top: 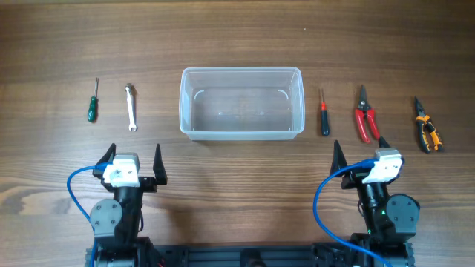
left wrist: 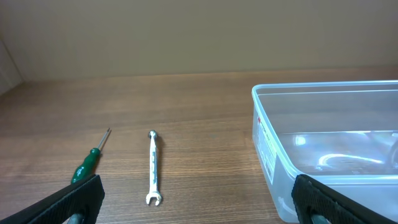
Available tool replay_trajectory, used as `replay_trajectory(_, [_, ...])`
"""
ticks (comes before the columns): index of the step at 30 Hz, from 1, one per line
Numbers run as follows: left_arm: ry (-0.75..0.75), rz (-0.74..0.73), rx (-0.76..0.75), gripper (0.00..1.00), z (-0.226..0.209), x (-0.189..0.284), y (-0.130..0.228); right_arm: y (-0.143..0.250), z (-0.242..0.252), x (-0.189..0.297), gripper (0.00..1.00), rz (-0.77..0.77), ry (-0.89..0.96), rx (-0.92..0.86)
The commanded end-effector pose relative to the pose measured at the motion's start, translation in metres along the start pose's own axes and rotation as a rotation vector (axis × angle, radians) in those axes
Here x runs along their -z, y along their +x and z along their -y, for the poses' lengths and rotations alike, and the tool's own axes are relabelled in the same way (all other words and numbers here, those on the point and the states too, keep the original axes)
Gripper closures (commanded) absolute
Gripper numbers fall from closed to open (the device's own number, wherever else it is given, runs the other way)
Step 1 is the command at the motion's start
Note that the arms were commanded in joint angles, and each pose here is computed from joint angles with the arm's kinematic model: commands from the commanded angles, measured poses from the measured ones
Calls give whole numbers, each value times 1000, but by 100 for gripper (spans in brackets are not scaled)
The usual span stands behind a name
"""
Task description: Pack container
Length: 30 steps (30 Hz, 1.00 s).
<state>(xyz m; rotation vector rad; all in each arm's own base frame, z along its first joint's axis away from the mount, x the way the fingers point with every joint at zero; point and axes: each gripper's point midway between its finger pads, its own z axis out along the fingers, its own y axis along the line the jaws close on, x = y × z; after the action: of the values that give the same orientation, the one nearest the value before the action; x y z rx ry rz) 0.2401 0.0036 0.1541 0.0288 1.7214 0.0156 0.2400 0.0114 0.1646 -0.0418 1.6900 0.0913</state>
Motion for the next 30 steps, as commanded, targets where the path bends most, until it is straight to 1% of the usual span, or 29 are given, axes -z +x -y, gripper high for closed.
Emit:
replay_trajectory(1, [-5,4,12,0,0,0,1,-3,-4,1,0,15,-23,-169])
replay_trajectory(3, [-5,4,12,0,0,0,1,-3,-4,1,0,13,-23,-256])
replay_trajectory(7, [-5,4,12,0,0,0,1,-3,-5,1,0,12,-31,-322])
replay_trajectory(10, [-5,4,12,0,0,0,1,-6,-15,2,0,8,-86,-257])
replay_trajectory(13, [-5,4,12,0,0,0,1,-14,-15,4,0,11,-87,-172])
replay_trajectory(18, [-5,4,12,0,0,0,1,-29,6,7,0,-76,48,-148])
replay_trajectory(21, [-5,4,12,0,0,0,1,-42,16,5,0,-168,110,-109])
replay_trajectory(23, [-5,4,12,0,0,0,1,-50,29,0,0,-256,177,-97])
replay_trajectory(26, [-5,4,12,0,0,0,1,-53,45,-14,0,-399,223,-78])
replay_trajectory(29, [-5,4,12,0,0,0,1,-47,61,-29,0,-552,220,-68])
replay_trajectory(30, [-5,4,12,0,0,0,1,-44,64,-37,0,-615,173,-61])
